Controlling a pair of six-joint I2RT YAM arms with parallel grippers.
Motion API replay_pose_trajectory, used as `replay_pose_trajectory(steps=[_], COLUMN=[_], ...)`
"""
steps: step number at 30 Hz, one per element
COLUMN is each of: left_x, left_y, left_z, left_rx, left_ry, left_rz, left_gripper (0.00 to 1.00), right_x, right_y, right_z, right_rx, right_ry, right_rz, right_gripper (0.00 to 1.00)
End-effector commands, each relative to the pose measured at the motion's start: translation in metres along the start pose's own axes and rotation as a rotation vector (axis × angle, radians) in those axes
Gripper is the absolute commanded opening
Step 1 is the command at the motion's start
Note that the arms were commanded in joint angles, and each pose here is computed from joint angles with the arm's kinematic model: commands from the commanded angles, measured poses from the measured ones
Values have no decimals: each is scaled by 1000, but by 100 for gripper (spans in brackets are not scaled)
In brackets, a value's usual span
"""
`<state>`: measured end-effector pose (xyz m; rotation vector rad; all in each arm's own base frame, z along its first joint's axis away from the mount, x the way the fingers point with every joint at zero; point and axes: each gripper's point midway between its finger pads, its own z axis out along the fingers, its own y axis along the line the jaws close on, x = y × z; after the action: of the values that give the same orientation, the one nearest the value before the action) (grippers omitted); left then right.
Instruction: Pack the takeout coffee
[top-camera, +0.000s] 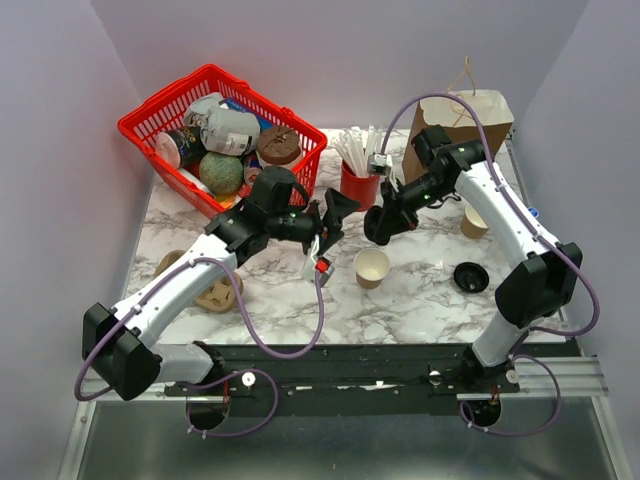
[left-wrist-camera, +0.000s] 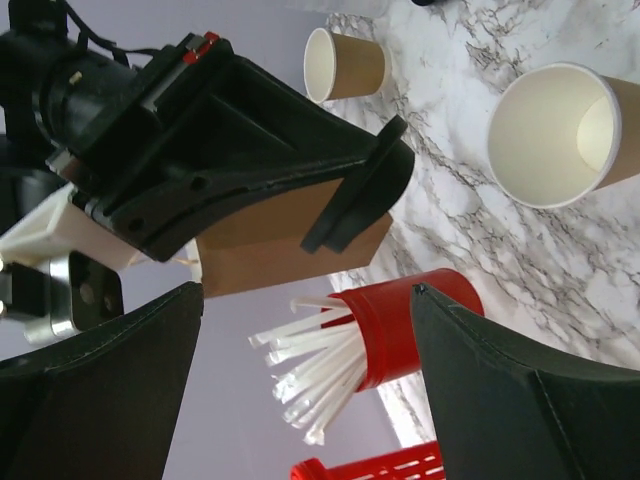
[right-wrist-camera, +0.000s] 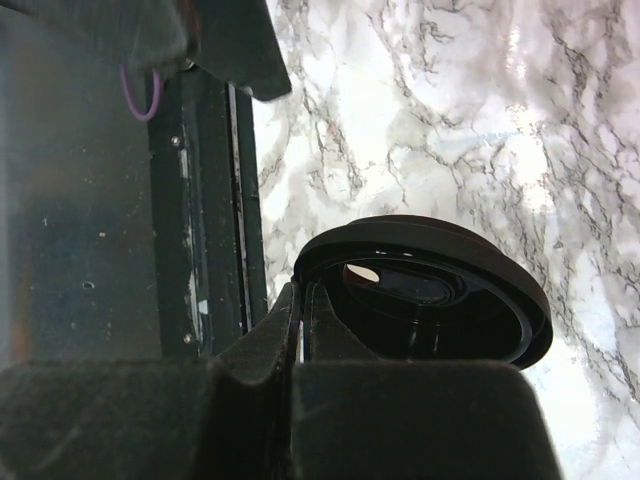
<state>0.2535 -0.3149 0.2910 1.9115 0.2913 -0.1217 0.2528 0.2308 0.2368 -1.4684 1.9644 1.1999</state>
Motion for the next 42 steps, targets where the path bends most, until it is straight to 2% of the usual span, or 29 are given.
replay_pose_trajectory(steps=[1,4,7,19,28,37,38,40,41,42], left_x=[-16,-11,-4,9,14,14,13,13,14,14], left_y=[7,2,-5,-29,-31,-33,-33,-34,-35,-34], left_z=[13,18,23,38,46,51,51,51,51,51], left_rx=[23,79,127,242,261,282,283,283,284,279], left_ry=[-84,-66,-50,-25,-7,-1,-2,1,2,8], left_rz=[161,192,198,224,272,308,305,287,274,259], left_gripper=[86,77,72,61,54,31,26,19,12,11], right_x=[11,9,10,13,16,16,17,14,12,11], right_y=[35,38,39,44,48,46,44,42,41,38], right_z=[3,5,6,12,16,16,16,13,11,8], right_rx=[-113,-115,-117,-121,-121,-116,-107,-86,-72,-43], right_ry=[61,70,77,115,142,149,155,160,162,176], right_rz=[146,140,142,136,129,141,141,130,120,107], right_gripper=[3,3,3,2,2,2,2,13,17,25])
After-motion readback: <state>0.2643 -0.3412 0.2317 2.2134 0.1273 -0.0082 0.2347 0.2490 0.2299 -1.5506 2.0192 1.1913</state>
